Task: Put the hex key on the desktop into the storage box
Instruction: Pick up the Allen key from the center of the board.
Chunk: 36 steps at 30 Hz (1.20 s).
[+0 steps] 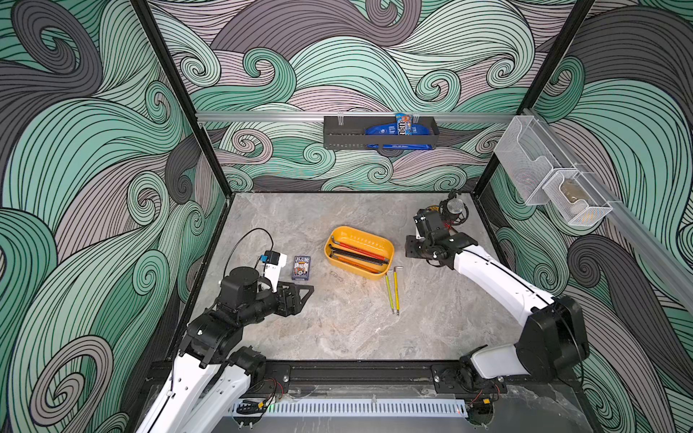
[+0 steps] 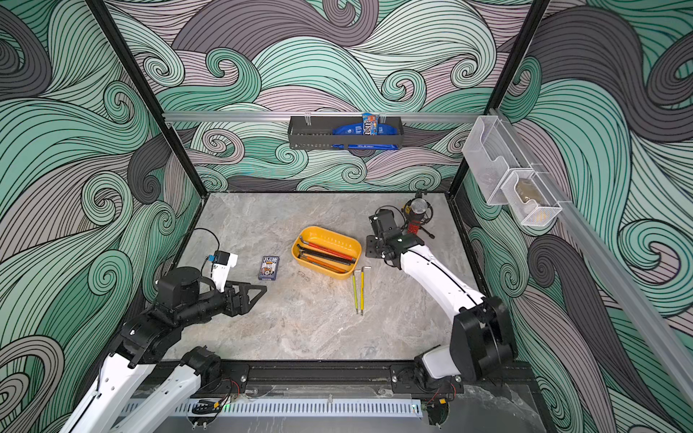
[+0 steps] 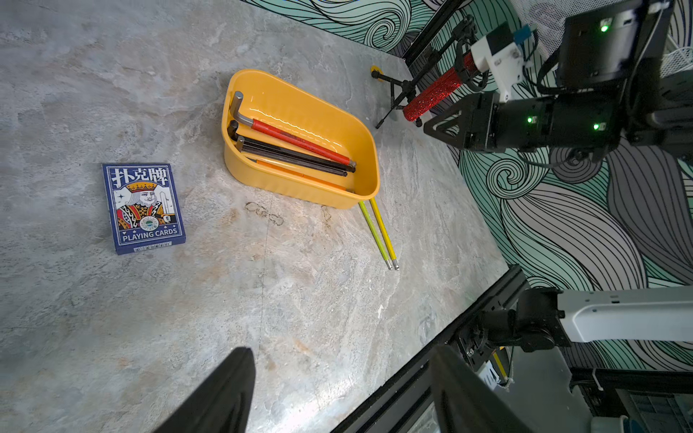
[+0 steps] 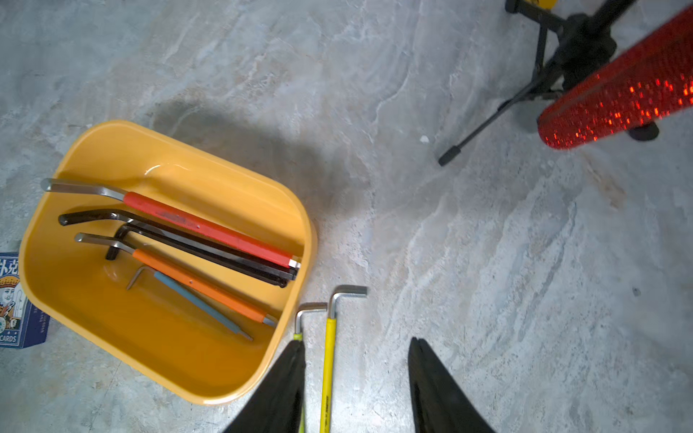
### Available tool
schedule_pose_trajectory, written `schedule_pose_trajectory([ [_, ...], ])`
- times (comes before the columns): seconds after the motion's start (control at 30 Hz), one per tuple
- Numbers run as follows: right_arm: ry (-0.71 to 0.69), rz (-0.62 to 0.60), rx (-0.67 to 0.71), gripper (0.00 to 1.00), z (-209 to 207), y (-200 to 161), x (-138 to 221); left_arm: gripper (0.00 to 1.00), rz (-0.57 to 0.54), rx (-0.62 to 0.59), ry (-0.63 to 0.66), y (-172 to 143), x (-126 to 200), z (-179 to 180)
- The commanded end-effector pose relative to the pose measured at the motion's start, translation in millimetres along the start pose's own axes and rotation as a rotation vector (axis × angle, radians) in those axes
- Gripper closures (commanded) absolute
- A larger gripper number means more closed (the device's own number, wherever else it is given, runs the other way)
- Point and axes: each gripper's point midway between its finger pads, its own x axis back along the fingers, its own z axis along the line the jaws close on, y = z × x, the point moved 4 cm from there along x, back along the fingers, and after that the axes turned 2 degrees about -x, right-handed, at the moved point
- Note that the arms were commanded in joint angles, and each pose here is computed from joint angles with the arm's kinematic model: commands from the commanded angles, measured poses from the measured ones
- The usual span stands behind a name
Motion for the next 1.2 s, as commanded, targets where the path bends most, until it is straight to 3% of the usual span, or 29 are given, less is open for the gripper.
schedule_pose_trajectory([
  [0.0, -0.052, 0.105, -0.107, 0.55, -18.2, -31.0, -9.2, 0.24, -0.032, -0.018, -0.002, 8.2, 4.0, -3.9],
  [0.2, -0.051, 0.249, -0.146, 0.58, -21.2, -65.5, -33.0, 0.24, -0.033, -0.014, -0.003, 8.1, 4.4, -4.1],
  [0.37, -0.019, 0.317, -0.115, 0.60, -10.7, -71.8, -46.9, 0.24, -0.031, -0.017, -0.004, 8.7, 4.5, -4.6],
  [0.77, -0.001, 0.385, -0.031, 0.59, 24.7, -92.3, -68.1, 0.23, -0.032, -0.017, -0.007, 8.3, 3.3, -4.4],
  [1.17, -0.053, 0.417, -0.014, 0.63, 23.5, -105.7, -83.9, 0.24, -0.027, -0.019, -0.012, 9.2, 2.2, -5.2],
])
